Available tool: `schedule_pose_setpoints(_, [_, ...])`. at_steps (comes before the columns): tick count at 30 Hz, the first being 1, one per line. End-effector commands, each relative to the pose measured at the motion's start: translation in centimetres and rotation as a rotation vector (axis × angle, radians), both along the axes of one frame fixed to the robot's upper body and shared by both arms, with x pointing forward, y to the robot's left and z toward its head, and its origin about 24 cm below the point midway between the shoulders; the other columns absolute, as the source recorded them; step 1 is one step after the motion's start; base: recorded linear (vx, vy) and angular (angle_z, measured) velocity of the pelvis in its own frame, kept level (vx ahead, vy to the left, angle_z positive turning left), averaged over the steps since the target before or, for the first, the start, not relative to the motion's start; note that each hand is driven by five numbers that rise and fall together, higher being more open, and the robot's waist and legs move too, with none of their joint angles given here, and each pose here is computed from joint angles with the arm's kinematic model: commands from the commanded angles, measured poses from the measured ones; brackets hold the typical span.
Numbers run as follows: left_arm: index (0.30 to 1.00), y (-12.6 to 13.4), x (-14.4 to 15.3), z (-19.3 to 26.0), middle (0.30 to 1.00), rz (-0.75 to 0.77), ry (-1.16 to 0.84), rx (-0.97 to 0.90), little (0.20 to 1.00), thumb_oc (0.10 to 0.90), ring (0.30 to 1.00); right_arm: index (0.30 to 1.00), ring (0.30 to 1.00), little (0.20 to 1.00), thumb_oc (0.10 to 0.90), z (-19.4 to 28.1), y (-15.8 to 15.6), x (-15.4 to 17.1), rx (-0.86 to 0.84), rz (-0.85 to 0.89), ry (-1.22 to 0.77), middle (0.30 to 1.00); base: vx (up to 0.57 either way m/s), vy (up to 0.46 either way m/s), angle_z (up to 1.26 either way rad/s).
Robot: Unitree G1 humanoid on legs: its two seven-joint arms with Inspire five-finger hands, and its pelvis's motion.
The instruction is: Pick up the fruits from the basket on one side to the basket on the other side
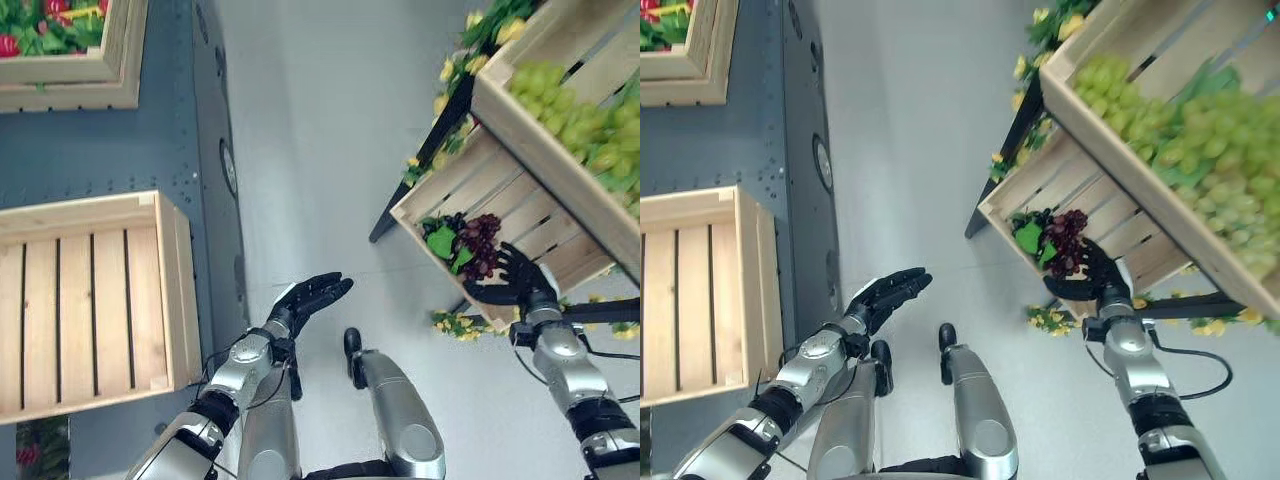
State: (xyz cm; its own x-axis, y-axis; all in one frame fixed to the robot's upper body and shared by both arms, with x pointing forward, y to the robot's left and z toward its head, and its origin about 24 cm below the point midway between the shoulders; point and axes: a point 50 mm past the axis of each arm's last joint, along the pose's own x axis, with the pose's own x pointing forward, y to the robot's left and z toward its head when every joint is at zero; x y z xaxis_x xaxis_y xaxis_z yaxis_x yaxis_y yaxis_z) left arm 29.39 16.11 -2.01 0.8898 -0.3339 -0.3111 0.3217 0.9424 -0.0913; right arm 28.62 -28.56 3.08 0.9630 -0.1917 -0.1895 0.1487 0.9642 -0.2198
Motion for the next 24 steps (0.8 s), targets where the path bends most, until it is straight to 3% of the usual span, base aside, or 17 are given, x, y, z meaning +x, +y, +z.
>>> schedule_pose_setpoints(1, [0.9,-2.3,-0.5,-0.4,0.9,-0.075,-0.02,-0.023,0.9,0.8,0.9,0.9,0.9,0.9,0.8,3.0,0.4,1.3,-0.045,0.097,-0.154,0.9,0.05,0.027,-0.06])
schedule_pose_setpoints(10, [0.9,-0.8,-4.7,-5.9,0.9,0.003,0.211,0.042,0.9,0.8,0.9,0.9,0.9,0.9,0.8,-3.3,4.3,-1.1,0.096,0.199,0.04,0.9,0.1,0.028,-0.03])
schedule_pose_setpoints(15, [0.9,-0.1,-7.7,-8.5,0.9,0.032,0.323,0.071,0.9,0.8,0.9,0.9,0.9,0.9,0.8,-8.3,6.9,-3.8,0.18,0.2,0.195,0.9,0.13,0.003,0.0])
schedule_pose_setpoints(24, [0.9,0.9,-12.0,-11.5,0.9,0.015,0.469,0.202,0.9,0.8,0.9,0.9,0.9,0.9,0.8,-12.5,9.4,-6.9,0.292,0.139,0.332,0.9,0.07,-0.013,0.04])
